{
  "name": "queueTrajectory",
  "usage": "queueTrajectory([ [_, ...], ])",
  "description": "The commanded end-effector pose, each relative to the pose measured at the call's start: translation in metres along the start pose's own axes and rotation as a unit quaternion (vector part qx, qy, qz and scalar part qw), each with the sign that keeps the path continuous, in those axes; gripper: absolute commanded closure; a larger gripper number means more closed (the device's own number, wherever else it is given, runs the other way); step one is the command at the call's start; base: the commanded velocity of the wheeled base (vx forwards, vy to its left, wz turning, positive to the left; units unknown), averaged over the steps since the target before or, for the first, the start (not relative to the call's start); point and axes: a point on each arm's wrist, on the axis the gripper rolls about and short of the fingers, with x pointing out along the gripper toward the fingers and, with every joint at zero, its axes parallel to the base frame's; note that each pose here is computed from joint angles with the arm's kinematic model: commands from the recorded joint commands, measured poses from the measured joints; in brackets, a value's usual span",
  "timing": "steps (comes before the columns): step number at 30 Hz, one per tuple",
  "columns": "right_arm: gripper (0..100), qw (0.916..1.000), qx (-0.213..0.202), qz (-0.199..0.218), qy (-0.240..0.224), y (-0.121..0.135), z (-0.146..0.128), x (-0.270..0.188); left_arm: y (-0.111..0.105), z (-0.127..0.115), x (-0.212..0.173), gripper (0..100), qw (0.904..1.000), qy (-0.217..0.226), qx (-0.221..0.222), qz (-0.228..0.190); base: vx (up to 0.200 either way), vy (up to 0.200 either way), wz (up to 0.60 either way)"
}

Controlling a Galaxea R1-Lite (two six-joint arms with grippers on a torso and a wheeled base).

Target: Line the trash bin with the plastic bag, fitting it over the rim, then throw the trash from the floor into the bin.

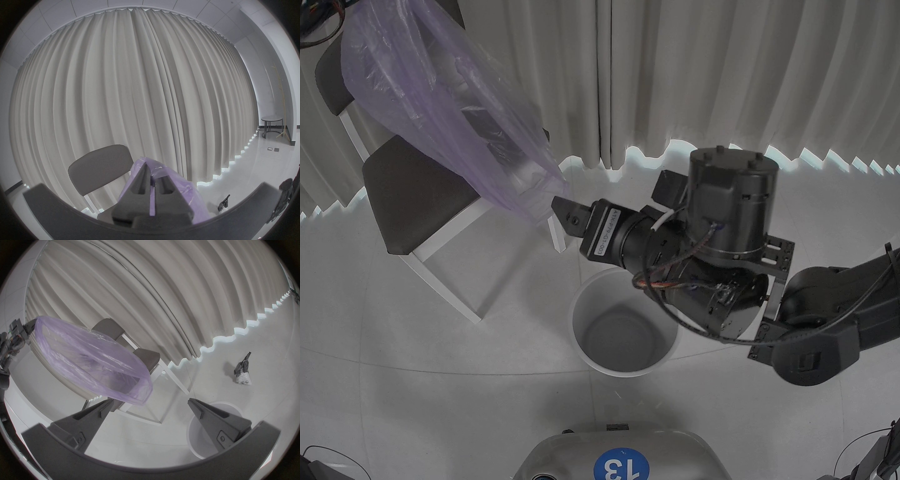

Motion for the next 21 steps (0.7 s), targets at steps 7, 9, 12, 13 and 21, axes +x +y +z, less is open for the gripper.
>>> queueTrajectory([
  [7,0,0.9999,-0.005,-0.008,0.013,0.001,-0.022,0.018,0.001,0.002,-0.001,100,1.0000,-0.003,0.000,0.001,0.000,0.000,0.00],
  [9,0,0.9999,-0.003,-0.008,0.010,0.002,-0.021,0.021,0.001,0.002,-0.001,100,1.0000,-0.004,0.000,0.001,0.000,0.000,0.00],
  [12,0,0.9999,-0.001,-0.009,0.009,0.002,-0.024,0.027,0.001,0.002,-0.001,100,1.0000,-0.003,0.000,0.001,0.000,0.000,0.00],
  [13,0,0.9999,0.000,-0.009,0.009,0.002,-0.025,0.029,0.001,0.002,-0.001,100,1.0000,-0.003,0.000,0.001,0.000,0.000,0.00],
  [21,0,0.9999,0.007,-0.011,0.006,0.003,-0.033,0.042,0.001,0.002,-0.001,100,1.0000,-0.003,0.000,0.001,0.000,0.000,0.00],
])
